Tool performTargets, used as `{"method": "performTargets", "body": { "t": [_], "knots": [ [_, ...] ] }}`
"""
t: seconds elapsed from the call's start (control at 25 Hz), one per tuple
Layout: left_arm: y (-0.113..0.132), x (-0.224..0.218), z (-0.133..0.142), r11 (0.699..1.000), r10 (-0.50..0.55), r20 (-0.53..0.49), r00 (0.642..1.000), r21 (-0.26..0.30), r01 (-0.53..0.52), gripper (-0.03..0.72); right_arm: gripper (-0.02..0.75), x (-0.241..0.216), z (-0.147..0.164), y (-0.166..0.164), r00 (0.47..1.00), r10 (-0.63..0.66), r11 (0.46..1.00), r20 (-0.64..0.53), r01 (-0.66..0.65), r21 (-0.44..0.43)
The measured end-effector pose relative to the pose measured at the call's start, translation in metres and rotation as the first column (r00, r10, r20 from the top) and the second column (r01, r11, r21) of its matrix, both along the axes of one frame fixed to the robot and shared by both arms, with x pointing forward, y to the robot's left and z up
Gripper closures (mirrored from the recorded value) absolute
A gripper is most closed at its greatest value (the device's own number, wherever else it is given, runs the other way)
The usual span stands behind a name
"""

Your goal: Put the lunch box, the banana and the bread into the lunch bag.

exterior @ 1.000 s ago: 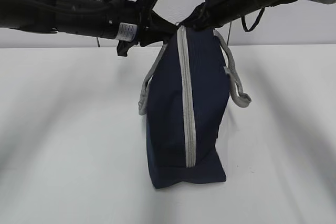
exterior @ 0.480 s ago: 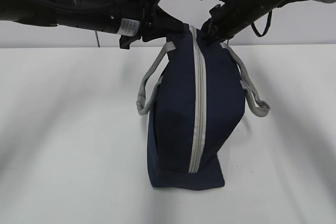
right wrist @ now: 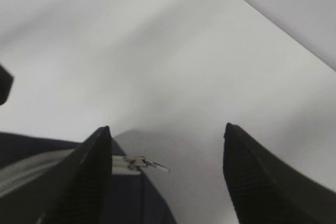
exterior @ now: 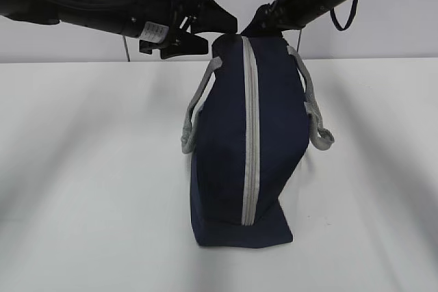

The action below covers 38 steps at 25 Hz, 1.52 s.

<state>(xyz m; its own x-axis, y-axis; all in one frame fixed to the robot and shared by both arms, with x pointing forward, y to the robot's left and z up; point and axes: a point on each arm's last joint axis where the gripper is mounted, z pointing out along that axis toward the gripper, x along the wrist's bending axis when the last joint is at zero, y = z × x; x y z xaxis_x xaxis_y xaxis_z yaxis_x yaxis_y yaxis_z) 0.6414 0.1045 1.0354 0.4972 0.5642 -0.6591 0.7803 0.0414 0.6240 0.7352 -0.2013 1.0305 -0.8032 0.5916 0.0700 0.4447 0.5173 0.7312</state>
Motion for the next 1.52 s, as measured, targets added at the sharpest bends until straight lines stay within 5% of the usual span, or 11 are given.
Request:
{"method": "performTargets", "body": {
  "t": [0.2, 0.4, 0.72, 0.96, 1.16, 1.52],
  "knots": [
    [0.022, -0.002, 0.003, 0.983, -0.012, 0.030, 0.999, 0.182, 0.007, 0.106, 0.232, -0.016, 0.019, 0.000, 0.995, 0.033, 0.999, -0.091, -0.032, 0.017],
    [0.040, -0.017, 0.026, 0.929, 0.019, 0.043, 0.999, 0.368, -0.033, 0.118, 0.232, -0.028, 0.040, -0.008, 0.968, -0.121, 0.992, -0.219, 0.123, -0.006],
    [0.064, -0.050, 0.072, 0.863, 0.096, 0.053, 0.994, 0.493, -0.110, 0.181, 0.232, -0.050, 0.079, -0.024, 0.855, -0.422, 0.903, -0.302, 0.424, -0.062],
    [0.093, -0.089, 0.081, 0.756, 0.217, 0.035, 0.976, 0.627, -0.191, 0.185, 0.232, -0.087, 0.108, -0.030, 0.826, -0.474, 0.876, -0.305, 0.478, -0.069],
    [0.115, -0.144, 0.070, 0.712, 0.274, 0.006, 0.962, 0.670, -0.207, 0.186, 0.232, -0.124, 0.114, -0.033, 0.813, -0.477, 0.875, -0.334, 0.476, -0.089],
    [0.149, -0.257, 0.065, 0.719, 0.320, 0.074, 0.944, 0.631, -0.293, 0.188, 0.231, -0.257, 0.131, -0.045, 0.819, -0.491, 0.867, -0.296, 0.493, -0.073]
  ]
}}
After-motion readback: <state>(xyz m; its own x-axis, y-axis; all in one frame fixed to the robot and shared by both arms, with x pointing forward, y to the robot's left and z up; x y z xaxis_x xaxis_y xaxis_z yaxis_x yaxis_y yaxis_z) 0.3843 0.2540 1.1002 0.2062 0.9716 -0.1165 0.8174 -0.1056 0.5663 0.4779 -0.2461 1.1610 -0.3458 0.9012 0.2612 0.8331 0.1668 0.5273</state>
